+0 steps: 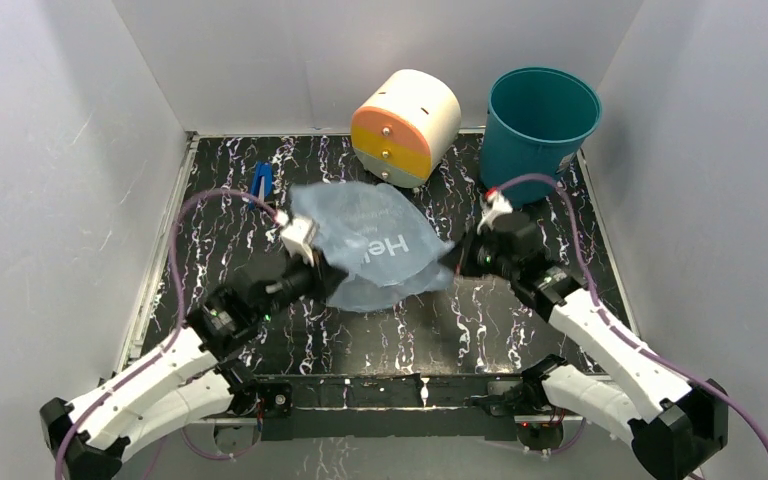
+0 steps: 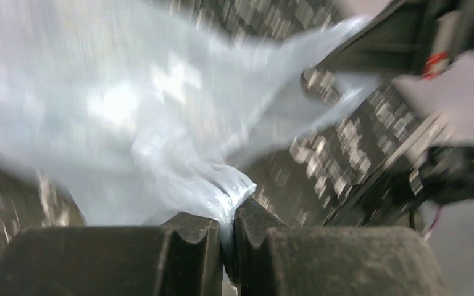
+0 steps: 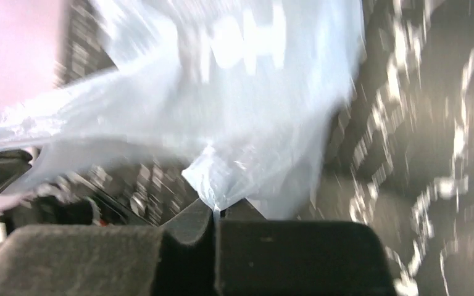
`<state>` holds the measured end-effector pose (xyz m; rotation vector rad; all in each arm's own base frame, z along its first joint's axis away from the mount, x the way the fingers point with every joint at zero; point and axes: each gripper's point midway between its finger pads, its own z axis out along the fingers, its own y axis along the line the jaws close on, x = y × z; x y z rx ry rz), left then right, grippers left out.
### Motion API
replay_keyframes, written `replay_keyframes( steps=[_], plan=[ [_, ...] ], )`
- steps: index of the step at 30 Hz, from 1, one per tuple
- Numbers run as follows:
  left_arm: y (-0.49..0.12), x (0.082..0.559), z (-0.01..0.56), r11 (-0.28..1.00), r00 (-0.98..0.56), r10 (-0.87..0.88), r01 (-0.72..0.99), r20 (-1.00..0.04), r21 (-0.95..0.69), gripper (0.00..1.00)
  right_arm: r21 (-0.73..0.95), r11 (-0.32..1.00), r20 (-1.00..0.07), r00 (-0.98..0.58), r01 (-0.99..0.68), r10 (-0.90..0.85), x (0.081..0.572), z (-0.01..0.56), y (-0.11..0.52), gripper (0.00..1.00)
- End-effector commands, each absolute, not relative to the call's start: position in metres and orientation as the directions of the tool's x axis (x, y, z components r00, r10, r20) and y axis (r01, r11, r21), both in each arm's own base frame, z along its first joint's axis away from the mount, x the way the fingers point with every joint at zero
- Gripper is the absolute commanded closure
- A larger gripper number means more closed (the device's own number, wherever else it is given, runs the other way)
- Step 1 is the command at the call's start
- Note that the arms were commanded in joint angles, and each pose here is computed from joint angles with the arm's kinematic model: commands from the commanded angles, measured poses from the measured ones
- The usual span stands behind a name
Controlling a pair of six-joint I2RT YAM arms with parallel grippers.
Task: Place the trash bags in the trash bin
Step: Unfold the trash bag at the center of the board.
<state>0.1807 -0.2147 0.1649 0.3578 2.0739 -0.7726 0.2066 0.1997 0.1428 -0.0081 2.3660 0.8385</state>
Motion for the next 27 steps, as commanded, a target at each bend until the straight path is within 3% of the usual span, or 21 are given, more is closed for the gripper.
replay_keyframes(
  steps=[1,7,14,17,21,24,27],
  plan=[
    [-0.225,0.215,0.262,0.767,-0.364,-0.021,0.591,-0.931,-0.249,0.93,0.551,0.732,-0.773,-0.574,-0.400,0.268,0.257,0.265,0.220,1.00],
    [-0.251,0.211,0.289,0.671,-0.371,-0.166,0.636,-0.914,-0.380,0.92,0.613,0.636,-0.729,-0.646,-0.468,0.228,0.240,0.254,0.242,0.98],
    [-0.272,0.198,0.265,0.560,-0.478,-0.241,0.642,-0.845,-0.523,0.91,0.748,0.387,-0.618,-0.779,-0.539,0.108,0.196,0.243,0.275,0.97],
    [-0.269,0.201,0.266,0.572,-0.476,-0.259,0.626,-0.841,-0.530,0.91,0.725,0.467,-0.616,-0.779,-0.505,0.114,0.208,0.241,0.271,0.97],
    [-0.225,0.222,0.259,0.757,-0.428,-0.291,0.444,-0.856,-0.480,0.93,0.647,0.638,-0.653,-0.735,-0.418,0.181,0.229,0.239,0.245,0.95],
    [-0.206,0.217,0.232,0.835,-0.493,-0.196,0.370,-0.848,-0.408,0.95,0.627,0.660,-0.649,-0.746,-0.414,0.148,0.219,0.229,0.237,0.96],
    [-0.208,0.202,0.209,0.823,-0.569,-0.156,0.378,-0.807,-0.425,0.97,0.590,0.699,-0.628,-0.774,-0.405,0.081,0.208,0.212,0.227,0.97]
  ],
)
